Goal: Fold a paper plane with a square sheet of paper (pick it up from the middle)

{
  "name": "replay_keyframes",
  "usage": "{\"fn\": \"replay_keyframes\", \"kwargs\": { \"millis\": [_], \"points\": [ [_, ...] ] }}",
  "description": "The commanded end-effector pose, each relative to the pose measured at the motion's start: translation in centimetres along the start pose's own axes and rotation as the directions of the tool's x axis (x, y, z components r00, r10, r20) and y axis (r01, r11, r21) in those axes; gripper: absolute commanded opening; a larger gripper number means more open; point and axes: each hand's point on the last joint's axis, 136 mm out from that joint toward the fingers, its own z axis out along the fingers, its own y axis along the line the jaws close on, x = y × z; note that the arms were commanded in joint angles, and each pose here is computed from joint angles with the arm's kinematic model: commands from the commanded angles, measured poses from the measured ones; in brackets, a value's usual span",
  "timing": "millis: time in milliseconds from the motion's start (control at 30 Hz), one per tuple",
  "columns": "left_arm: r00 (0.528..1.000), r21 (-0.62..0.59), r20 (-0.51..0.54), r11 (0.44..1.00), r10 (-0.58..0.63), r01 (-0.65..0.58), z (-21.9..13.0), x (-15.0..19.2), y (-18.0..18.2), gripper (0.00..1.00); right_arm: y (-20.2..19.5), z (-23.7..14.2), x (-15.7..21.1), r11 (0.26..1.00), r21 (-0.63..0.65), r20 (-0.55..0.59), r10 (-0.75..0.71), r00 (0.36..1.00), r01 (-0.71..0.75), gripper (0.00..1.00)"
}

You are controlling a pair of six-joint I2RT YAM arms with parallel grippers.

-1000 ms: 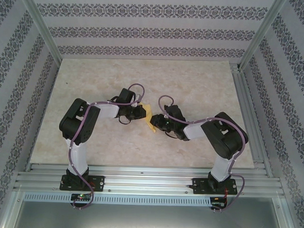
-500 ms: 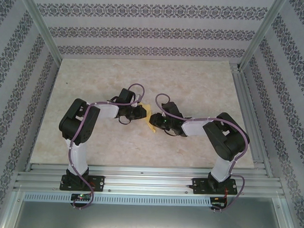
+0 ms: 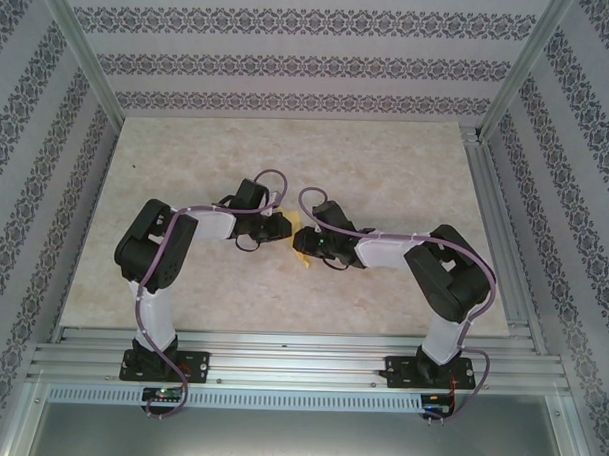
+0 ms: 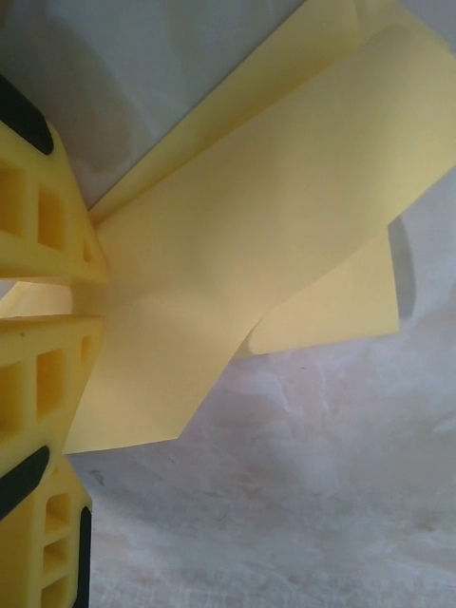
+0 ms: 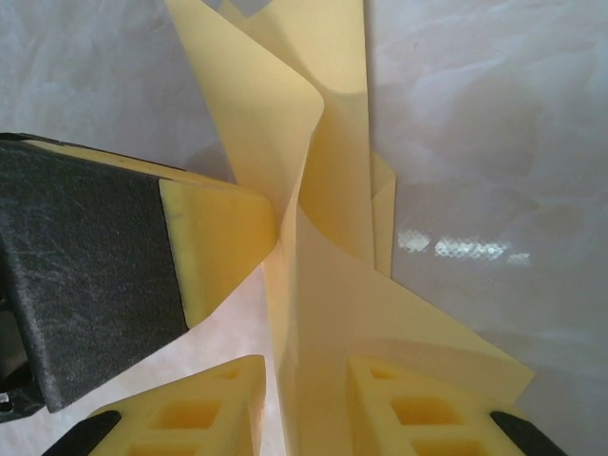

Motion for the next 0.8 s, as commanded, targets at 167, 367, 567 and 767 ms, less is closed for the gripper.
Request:
{"fn": "replay_keyframes", "kwargs": {
  "millis": [167, 367, 567, 767],
  "points": [
    [1.0, 0.013, -0.003, 1.0, -0.006, 0.006, -0.7, 0.5, -0.6, 0.18, 0.8, 0.7, 0.6, 0.996, 0.032, -0.027, -0.086, 0.996, 0.087, 0.32],
    [1.0, 0.014, -0.003, 1.0, -0.006, 0.006, -0.7, 0.5, -0.7, 0.18, 0.1, 0.4, 1.1, 0.986, 0.121, -0.026, -0.112, 0.993, 0.115, 0.34],
    [1.0, 0.016, -0.005, 1.0, -0.012, 0.012, -0.6, 0.5, -0.6, 0.18, 0.4, 0.8, 1.5, 0.978, 0.152, -0.048, -0.134, 0.99, 0.14, 0.33],
    [1.0, 0.013, -0.006, 1.0, -0.013, 0.013, -0.6, 0.5, -0.5, 0.18, 0.4, 1.4, 1.5, 0.979, 0.149, -0.052, -0.132, 0.99, 0.138, 0.28]
  ]
}}
